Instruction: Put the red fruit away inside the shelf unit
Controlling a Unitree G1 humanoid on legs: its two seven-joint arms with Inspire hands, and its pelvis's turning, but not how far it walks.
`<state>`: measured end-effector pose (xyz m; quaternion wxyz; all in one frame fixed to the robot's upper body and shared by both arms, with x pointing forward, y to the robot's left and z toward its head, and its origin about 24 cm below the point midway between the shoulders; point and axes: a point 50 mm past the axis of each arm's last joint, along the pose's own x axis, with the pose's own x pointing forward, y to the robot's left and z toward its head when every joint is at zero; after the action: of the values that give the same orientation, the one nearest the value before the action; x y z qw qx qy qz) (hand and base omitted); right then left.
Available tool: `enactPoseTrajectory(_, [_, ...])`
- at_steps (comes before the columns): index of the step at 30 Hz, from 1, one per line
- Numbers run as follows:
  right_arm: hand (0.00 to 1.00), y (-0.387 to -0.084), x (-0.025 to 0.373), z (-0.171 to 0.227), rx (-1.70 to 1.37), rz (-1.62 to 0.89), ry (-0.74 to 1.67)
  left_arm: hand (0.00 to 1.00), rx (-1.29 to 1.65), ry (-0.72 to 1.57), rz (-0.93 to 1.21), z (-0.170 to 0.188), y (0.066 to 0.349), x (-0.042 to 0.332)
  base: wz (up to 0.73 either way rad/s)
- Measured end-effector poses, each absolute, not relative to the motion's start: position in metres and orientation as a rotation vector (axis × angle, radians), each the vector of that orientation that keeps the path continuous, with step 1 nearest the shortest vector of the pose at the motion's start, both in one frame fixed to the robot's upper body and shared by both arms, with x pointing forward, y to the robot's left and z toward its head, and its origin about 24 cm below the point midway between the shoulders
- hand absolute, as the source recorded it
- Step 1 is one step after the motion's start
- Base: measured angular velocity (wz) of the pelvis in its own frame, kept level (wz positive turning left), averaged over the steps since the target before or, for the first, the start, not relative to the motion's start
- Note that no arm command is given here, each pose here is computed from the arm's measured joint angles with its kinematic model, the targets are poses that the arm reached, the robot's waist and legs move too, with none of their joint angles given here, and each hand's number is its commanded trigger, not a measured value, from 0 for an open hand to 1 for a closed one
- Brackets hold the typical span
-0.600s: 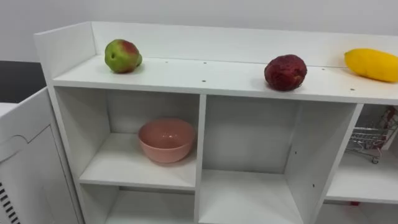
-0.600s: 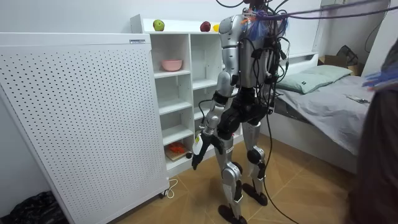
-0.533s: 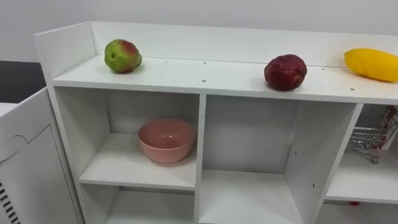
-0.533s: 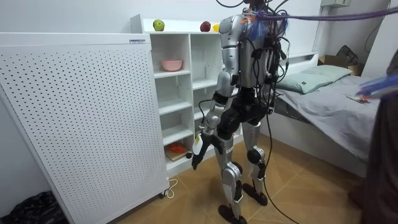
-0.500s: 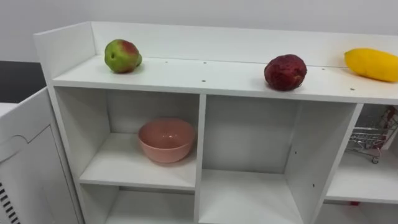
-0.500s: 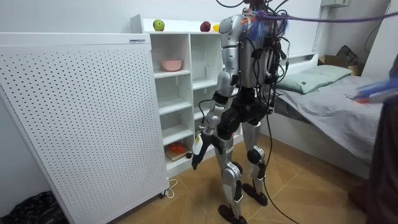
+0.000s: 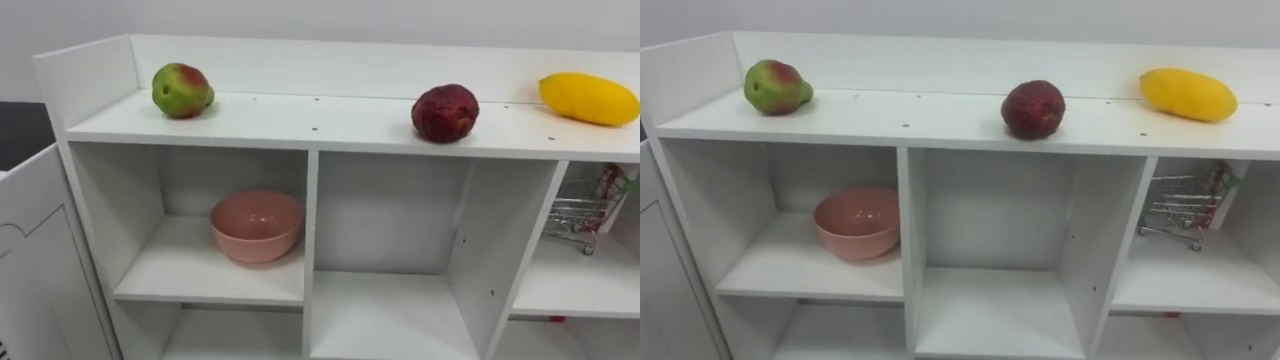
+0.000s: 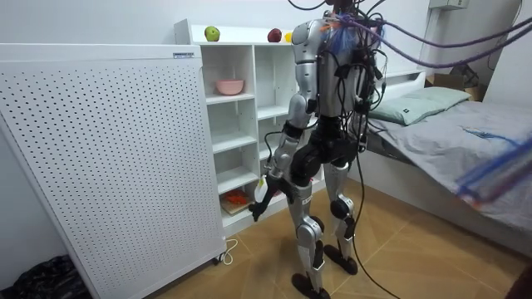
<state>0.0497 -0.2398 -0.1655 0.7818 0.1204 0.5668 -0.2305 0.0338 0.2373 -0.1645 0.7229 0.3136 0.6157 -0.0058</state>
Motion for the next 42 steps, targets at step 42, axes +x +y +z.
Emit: enactPoseTrajectory(42, [0.0, -0.231, 0.25, 0.137, -0.16, -0.574, -0.509, 0.0, 0.745, 1.262, -0.072, -0.165, 0.229, 0.035, -0.03])
